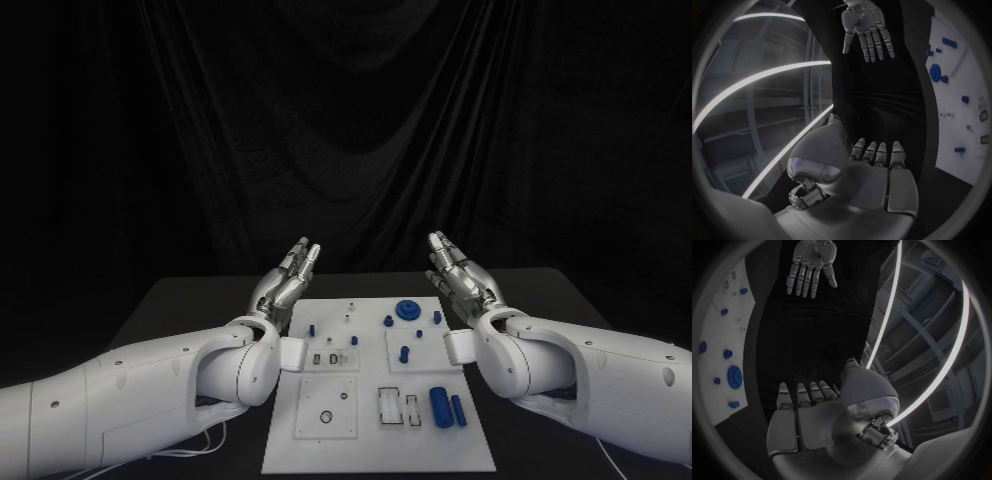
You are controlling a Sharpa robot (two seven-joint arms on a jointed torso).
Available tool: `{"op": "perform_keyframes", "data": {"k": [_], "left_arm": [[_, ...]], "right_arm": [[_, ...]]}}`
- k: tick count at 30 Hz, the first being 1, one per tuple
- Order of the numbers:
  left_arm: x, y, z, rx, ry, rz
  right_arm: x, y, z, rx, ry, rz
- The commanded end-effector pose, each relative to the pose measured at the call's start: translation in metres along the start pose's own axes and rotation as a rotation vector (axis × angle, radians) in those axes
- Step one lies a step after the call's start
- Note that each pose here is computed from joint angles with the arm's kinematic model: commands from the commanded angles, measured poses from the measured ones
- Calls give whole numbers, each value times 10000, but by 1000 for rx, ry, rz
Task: Assemble the parts on the task board
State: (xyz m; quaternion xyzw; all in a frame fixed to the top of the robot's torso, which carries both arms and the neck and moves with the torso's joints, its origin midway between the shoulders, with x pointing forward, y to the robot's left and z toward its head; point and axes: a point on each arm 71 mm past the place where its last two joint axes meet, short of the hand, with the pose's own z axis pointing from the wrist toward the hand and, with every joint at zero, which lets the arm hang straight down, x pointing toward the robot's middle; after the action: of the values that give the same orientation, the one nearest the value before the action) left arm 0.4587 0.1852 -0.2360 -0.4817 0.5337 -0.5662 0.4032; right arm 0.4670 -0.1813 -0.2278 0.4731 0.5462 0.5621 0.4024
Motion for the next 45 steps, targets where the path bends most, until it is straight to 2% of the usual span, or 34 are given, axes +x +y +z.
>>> {"op": "perform_keyframes", "data": {"k": [1,4,8,15,16,31,35,39,45], "left_arm": [[87,-76,10,61,134,-185],[101,-79,1,70,183,-245],[108,-84,-6,78,216,-290],[110,-87,-9,82,231,-310],[-41,-117,77,190,331,-205],[-232,-153,11,255,354,-96],[-295,-175,-25,283,362,-30],[-397,-206,-37,336,348,63],[-593,-241,-71,368,299,156]], "right_arm": [[100,5,19,52,161,156],[128,10,26,72,234,204],[147,18,29,87,289,242],[157,25,30,96,324,266],[-48,82,-22,43,398,234],[-59,80,-32,41,459,146],[-119,118,-40,9,462,21],[-211,236,-37,-3,479,-160],[-339,541,20,-1,519,-609]]}}
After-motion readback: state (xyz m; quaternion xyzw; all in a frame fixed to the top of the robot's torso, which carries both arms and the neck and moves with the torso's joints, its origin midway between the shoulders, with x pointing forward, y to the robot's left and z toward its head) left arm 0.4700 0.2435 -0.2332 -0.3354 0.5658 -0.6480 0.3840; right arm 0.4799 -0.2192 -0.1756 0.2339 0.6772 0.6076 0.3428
